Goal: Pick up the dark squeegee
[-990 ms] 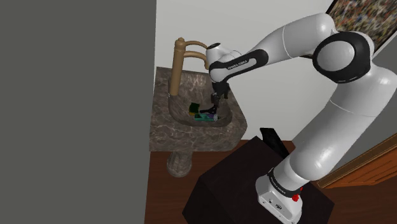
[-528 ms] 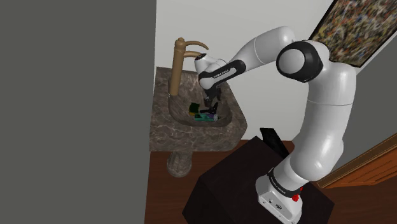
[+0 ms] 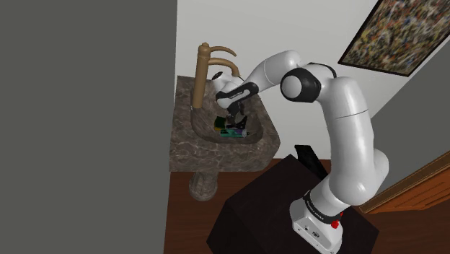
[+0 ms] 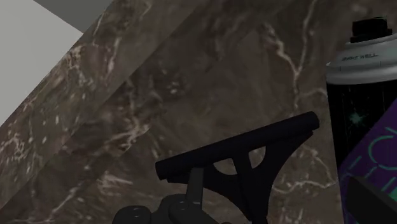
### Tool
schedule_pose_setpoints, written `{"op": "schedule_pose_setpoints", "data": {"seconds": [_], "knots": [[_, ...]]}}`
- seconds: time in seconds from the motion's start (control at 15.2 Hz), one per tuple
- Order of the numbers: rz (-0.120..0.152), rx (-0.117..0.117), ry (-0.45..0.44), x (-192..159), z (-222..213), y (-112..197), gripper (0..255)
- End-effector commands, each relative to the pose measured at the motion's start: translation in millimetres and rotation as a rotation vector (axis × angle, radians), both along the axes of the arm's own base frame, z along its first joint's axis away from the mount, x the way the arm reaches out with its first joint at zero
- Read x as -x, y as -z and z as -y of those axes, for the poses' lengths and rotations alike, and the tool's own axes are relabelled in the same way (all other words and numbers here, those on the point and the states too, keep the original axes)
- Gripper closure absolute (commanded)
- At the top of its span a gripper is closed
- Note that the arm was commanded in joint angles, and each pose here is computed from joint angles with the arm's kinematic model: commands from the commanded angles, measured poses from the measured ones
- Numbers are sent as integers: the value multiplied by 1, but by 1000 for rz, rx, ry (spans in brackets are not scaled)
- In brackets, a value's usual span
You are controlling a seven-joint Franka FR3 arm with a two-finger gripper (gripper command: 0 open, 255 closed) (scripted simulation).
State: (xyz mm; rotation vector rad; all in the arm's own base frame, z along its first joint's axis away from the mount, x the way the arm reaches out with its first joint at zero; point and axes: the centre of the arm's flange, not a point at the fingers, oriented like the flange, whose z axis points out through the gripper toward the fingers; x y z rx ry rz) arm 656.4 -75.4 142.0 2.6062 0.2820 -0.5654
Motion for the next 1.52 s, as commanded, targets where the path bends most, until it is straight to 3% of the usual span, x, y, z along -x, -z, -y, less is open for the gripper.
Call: {"op": "schedule_pose_setpoints", "data": {"seconds": [0.0, 0.2, 0.79, 0.86, 1.45], "knots": [[-11, 25, -7, -16, 8, 22, 0], [-24, 53, -15, -35, 18, 47, 0], [-24, 53, -15, -35, 18, 87, 0], [-24, 53, -15, -34, 18, 87, 255], [-24, 53, -15, -35, 18, 87, 255]]}}
